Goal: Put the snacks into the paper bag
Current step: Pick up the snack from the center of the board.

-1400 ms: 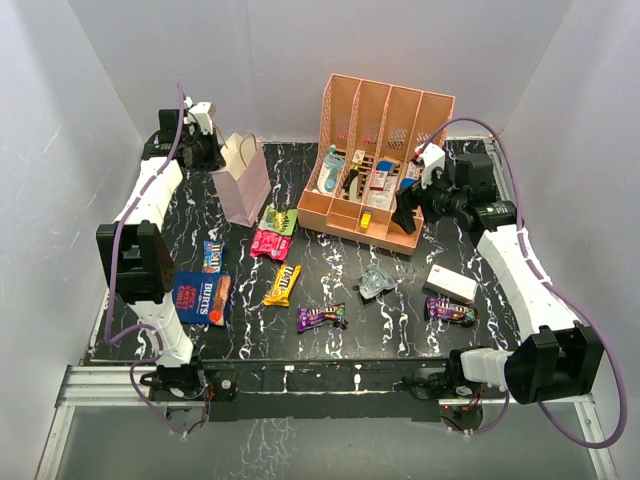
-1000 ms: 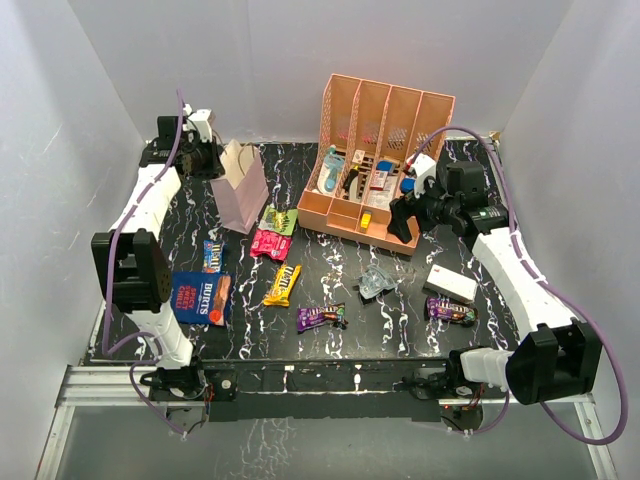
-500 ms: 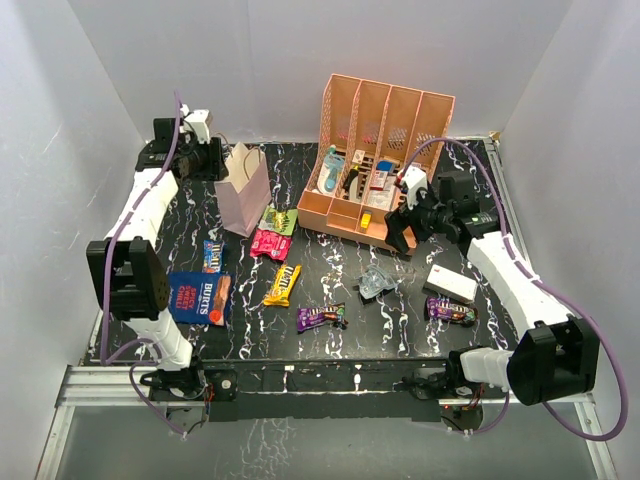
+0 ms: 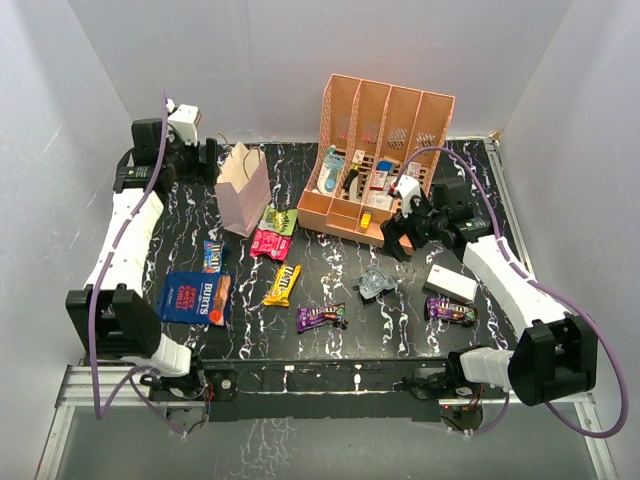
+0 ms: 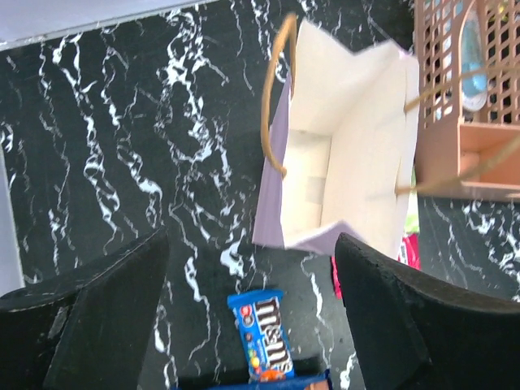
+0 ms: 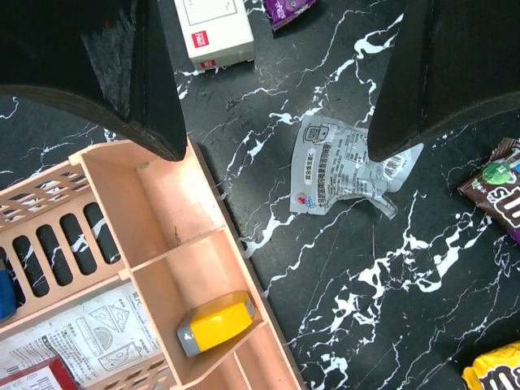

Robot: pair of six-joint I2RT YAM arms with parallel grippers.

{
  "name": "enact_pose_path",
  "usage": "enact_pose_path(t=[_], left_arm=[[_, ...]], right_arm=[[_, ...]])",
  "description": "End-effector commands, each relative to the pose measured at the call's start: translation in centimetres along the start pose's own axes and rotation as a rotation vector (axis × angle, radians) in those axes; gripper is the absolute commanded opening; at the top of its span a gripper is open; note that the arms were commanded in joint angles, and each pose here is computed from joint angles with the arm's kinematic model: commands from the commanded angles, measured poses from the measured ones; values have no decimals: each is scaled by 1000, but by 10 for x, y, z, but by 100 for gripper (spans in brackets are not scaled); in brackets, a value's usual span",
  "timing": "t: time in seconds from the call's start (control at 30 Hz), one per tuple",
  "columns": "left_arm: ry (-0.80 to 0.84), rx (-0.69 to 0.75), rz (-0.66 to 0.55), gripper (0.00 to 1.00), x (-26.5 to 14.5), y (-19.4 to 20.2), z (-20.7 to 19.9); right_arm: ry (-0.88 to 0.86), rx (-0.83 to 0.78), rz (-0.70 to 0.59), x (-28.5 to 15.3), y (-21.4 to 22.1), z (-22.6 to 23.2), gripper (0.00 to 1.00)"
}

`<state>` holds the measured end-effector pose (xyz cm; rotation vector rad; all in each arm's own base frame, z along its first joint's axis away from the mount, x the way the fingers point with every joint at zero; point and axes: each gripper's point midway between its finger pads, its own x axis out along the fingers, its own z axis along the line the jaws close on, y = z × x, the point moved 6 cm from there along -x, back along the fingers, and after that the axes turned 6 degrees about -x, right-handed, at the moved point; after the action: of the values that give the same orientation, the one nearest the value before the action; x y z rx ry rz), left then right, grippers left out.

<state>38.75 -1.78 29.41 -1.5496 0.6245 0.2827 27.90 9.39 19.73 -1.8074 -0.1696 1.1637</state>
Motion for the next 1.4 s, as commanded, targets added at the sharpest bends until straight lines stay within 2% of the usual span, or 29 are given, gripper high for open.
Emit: enact_pose_path(t=[0.0,0.13,0.3,0.6,0.77,1.1,1.37], left_arm=[[-51,53,77,82,-32,25,2],[-51,17,193,83,-48,56,8],[-42,-81,353,82,-68,99,38],[-23,-177,575,79,-93,183,79],[-40,-219,661,78,-101,225,92],[-70,-235,749,76,-99,274,96],[-107,-213,741,75,-103,290,101]], right_arm=[[23,-39,-108,-6,-27,-6,98],[14,-37,-121,-5,-28,-5,98],[34,-42,-141,-1,-23,-5,98],[5,10,-131,14,-11,-1,98],[2,5,-142,12,-10,1,98],[7,12,-122,12,-3,3,98],[16,24,-102,15,3,3,99]])
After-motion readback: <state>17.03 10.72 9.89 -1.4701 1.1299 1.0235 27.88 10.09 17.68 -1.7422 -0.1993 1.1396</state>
